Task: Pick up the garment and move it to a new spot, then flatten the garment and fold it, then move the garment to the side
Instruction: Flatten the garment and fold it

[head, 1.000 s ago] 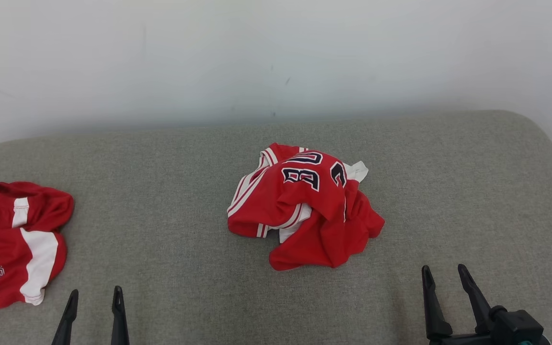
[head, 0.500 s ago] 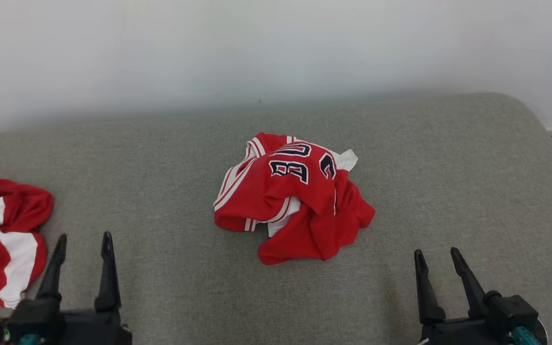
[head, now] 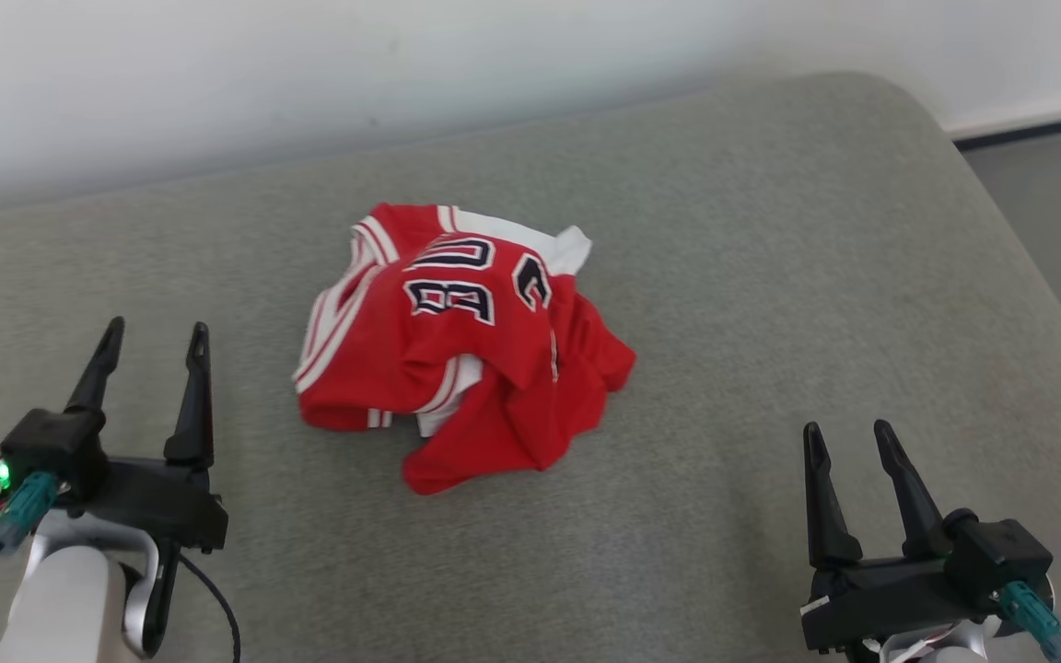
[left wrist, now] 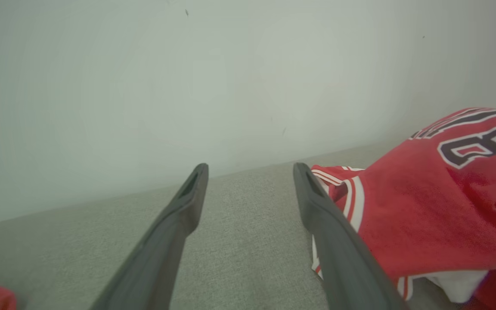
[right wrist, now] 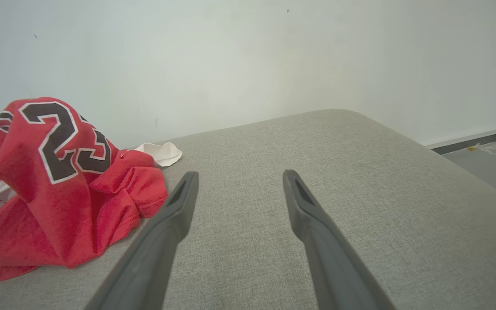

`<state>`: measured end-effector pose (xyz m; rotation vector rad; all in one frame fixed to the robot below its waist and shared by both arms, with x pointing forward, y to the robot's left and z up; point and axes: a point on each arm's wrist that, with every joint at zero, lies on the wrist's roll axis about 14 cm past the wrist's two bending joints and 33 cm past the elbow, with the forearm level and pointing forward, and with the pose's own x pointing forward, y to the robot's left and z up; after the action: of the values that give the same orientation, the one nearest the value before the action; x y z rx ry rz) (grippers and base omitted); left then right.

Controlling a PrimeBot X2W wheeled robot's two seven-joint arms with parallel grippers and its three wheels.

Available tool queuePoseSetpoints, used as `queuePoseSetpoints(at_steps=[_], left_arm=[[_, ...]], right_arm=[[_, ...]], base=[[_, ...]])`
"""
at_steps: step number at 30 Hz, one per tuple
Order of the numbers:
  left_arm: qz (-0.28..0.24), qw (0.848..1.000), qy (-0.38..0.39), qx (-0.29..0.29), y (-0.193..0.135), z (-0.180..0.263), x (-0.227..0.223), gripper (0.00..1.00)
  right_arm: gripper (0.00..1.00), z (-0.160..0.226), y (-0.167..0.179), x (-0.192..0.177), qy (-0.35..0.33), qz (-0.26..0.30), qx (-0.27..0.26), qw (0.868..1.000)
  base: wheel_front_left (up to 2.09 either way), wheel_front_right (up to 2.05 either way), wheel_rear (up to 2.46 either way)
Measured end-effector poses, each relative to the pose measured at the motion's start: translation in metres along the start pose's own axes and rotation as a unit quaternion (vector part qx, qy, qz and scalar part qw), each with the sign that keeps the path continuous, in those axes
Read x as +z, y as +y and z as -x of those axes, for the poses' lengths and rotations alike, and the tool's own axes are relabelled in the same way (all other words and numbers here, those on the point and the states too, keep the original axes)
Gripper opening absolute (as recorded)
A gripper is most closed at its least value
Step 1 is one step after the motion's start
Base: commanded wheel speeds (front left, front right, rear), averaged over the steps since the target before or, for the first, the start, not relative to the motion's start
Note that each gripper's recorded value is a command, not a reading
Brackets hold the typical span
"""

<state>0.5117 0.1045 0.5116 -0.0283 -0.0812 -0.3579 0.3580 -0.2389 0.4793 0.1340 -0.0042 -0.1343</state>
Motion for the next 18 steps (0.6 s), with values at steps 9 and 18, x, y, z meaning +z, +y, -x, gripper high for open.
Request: queuePoseSetpoints(at_steps=[9,18], left_arm=[[0.034,0.991,0.095,-0.083,-0.053,-0.03,-0.068,1.0],[0.032,0.974,0.189,-0.121,-0.073,-0.022,-0.114,1.0]], right_arm=[[1.0,0.014,-0.03,-0.009,0.02,0.001,-0.05,0.999],[1.0,0.019,-0.038,-0.008,0.02,0.002,-0.063,0.998]], base=[[0.0,0.0,0.0],[0.0,0.0,0.0]])
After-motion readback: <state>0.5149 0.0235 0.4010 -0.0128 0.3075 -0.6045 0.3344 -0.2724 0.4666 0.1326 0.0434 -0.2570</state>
